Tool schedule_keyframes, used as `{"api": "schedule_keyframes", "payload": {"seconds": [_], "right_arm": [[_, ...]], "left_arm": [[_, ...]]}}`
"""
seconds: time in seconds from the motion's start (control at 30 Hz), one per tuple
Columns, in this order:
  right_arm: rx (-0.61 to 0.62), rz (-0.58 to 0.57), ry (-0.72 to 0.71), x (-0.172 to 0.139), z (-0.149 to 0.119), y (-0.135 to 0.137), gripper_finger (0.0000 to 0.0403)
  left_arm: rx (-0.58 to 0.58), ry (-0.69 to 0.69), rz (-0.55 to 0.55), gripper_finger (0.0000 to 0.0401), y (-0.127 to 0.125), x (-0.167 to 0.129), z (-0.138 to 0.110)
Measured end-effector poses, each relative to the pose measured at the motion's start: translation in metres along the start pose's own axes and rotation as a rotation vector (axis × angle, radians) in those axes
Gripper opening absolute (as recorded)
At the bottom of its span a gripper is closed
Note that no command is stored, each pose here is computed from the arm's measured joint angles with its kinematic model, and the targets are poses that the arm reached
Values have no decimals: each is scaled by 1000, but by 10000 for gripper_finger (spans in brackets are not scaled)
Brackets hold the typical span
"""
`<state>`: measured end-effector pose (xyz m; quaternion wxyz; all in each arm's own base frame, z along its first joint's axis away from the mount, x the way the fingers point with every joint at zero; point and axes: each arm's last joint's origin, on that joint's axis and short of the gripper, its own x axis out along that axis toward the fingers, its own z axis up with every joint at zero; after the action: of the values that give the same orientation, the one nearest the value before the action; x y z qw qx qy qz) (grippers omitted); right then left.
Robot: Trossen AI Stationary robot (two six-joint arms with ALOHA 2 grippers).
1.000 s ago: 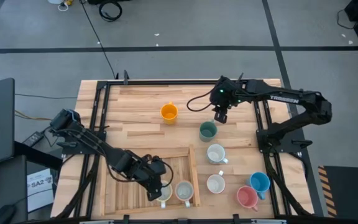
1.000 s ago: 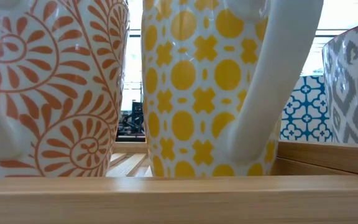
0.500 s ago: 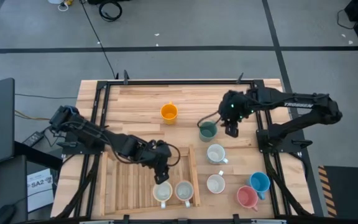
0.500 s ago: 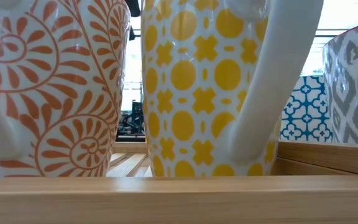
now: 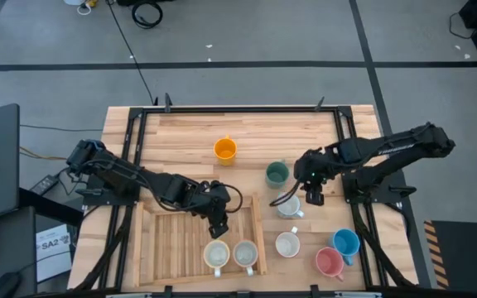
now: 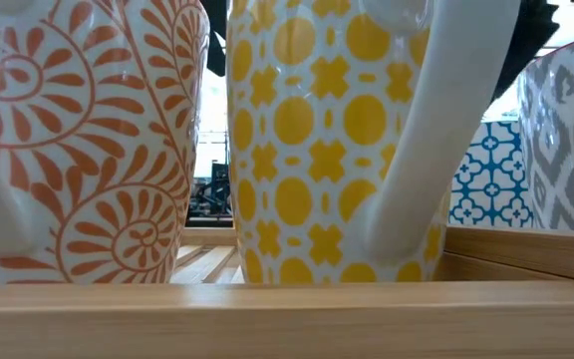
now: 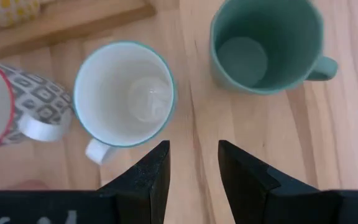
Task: Place coffee mugs
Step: Put the blue patterned mug on the shelf
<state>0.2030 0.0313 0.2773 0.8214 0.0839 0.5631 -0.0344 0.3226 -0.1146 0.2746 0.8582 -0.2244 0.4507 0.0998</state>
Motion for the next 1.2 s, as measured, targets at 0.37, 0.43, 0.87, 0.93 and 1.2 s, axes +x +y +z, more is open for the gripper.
{"api": "schedule_keyframes", "payload": {"seconds": [0.37, 0.43, 0.87, 0.93, 1.2], "right_arm": [[49, 50, -96, 23, -1, 10, 142], [54, 63, -120, 25, -1, 12, 142], [44, 51, -124, 55, -10, 11, 142], [44, 47, -113, 60, -11, 10, 142], [42, 38, -80, 80, -15, 10, 142]], "left_arm": [[-3, 0, 0, 183, 0, 0, 0], [-3, 1, 0, 183, 0, 0, 0], [-5, -5, -5, 183, -1, 0, 0], [-6, -7, -7, 183, -1, 1, 1], [-5, -12, -13, 183, -1, 1, 1]]}}
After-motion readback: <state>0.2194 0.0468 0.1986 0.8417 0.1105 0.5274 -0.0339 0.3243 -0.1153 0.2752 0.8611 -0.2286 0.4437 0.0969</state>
